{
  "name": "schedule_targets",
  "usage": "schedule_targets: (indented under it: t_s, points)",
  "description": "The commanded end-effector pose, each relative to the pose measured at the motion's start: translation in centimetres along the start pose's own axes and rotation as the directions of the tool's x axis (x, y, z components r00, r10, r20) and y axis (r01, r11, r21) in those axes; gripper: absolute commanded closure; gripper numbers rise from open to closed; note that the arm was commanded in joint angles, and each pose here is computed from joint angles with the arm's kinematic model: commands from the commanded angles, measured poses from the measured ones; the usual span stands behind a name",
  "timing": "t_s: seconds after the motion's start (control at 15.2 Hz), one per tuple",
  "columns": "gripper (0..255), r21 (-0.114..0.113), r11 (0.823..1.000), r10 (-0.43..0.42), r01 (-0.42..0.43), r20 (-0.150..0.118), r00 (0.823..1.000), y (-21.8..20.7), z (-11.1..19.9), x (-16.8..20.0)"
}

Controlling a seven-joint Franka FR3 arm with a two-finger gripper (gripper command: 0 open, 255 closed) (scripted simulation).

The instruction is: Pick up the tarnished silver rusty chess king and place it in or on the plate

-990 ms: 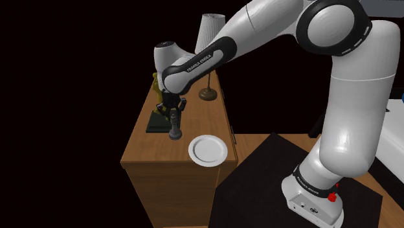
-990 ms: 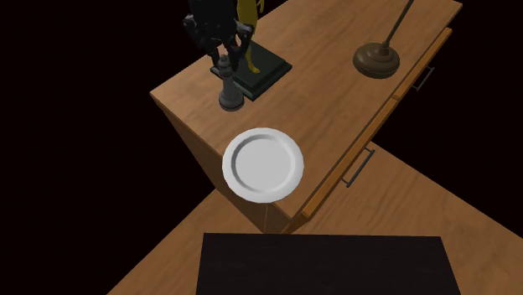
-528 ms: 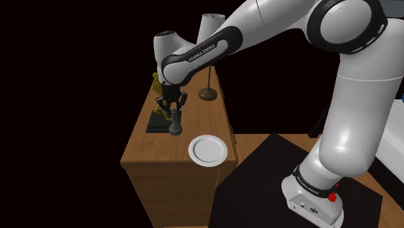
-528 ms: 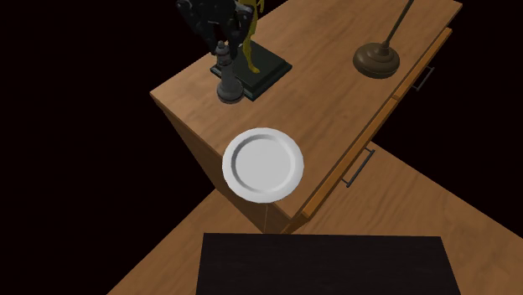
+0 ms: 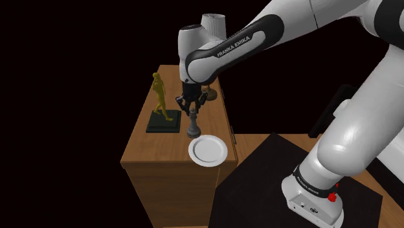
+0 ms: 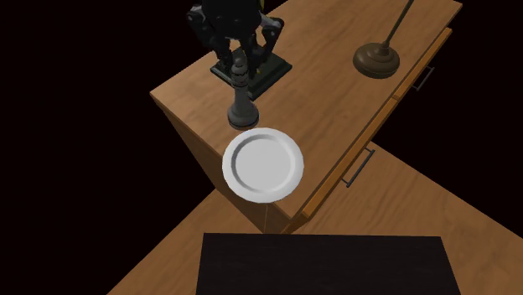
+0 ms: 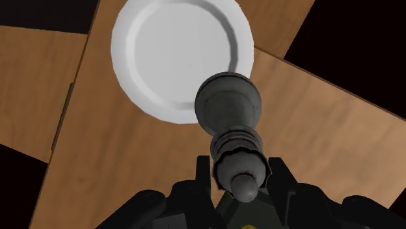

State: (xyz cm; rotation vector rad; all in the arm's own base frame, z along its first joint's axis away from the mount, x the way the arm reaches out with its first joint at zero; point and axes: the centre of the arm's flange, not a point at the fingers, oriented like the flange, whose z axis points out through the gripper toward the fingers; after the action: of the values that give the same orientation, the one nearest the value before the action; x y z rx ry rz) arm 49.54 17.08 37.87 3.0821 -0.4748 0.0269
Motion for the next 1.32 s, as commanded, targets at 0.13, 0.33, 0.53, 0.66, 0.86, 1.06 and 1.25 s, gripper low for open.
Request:
schedule_targets:
  t_s: [0.13,0.33,0.53,0.66,0.86,1.06,1.25]
  points:
    - [255,0.001,1.000,0.001,-0.001,0.000,1.000,3.9,-1.5,-3.5]
    - [255,0.001,1.000,0.001,-0.001,0.000,1.000,6.3,-2.5,-5.9]
    - [255,0.001,1.000,0.001,-0.001,0.000,1.000,6.3,-0.9,-5.9]
    - [255,0.001,1.000,0.001,-0.001,0.000,1.000,6.3,0.2,-5.9]
    - [255,0.001,1.000,0.001,-0.001,0.000,1.000,6.3,1.7,-6.0]
    - [255,0.001,1.000,0.001,-0.001,0.000,1.000,6.2,3.3,-6.0]
    - [255,0.001,1.000,0.001,-0.001,0.000,1.000,6.2,4.9,-6.0]
